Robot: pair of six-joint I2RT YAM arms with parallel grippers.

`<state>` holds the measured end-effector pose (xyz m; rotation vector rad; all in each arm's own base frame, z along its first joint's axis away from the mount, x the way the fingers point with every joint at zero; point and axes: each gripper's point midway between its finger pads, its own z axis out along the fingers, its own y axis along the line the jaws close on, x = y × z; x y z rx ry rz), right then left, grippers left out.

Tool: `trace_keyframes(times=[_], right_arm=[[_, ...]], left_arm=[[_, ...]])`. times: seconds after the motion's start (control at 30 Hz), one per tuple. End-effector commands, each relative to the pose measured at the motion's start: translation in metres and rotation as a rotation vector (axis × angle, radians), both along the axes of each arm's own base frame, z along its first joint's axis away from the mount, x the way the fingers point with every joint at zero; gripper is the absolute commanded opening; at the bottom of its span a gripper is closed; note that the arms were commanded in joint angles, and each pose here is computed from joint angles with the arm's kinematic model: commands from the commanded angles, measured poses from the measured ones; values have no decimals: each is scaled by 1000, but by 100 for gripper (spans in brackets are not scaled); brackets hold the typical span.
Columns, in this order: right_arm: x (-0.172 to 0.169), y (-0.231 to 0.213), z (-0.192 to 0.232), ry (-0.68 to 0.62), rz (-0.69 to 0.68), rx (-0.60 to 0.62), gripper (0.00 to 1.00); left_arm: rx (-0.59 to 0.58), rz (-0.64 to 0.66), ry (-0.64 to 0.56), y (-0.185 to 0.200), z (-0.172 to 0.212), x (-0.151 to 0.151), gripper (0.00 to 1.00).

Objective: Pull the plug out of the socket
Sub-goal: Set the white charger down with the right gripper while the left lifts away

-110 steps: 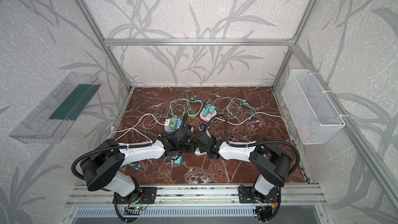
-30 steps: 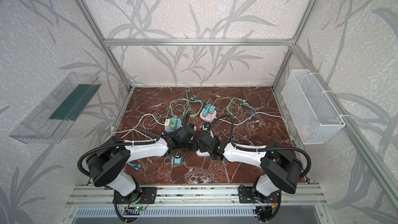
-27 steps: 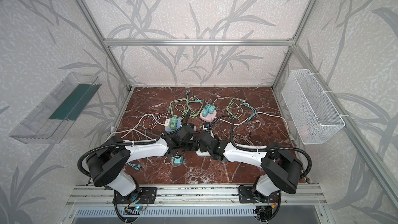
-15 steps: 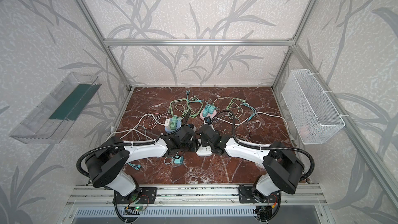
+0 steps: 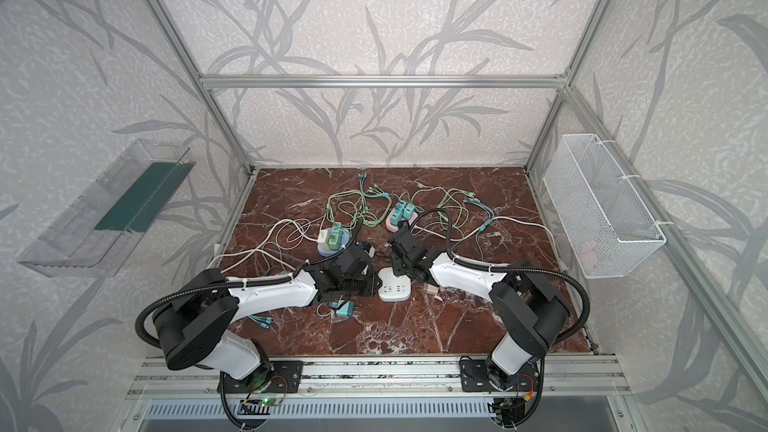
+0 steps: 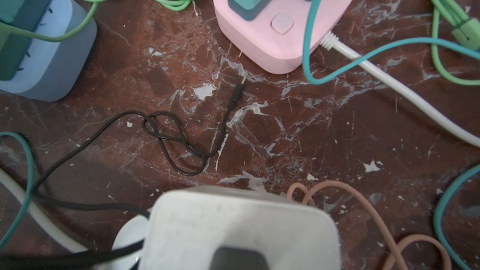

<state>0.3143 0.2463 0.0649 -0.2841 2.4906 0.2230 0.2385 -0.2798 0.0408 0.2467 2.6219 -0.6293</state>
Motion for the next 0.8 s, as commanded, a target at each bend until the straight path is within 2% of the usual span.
trace_keyframes(times=[0.0, 0.2, 0.43, 0.77], right_arm=[[11, 8, 5, 6, 23, 9, 32], [8, 8, -15, 108, 52, -58, 33], [4, -3, -20, 165, 44, -103, 33], [-6, -9, -29, 291, 84, -164, 33]], left_arm=[[121, -24, 63, 27, -23, -22, 36], [103, -26, 22, 27, -11, -18, 36], [78, 2, -62, 32, 15, -9, 37], [114, 105, -194, 65, 59, 9, 42]])
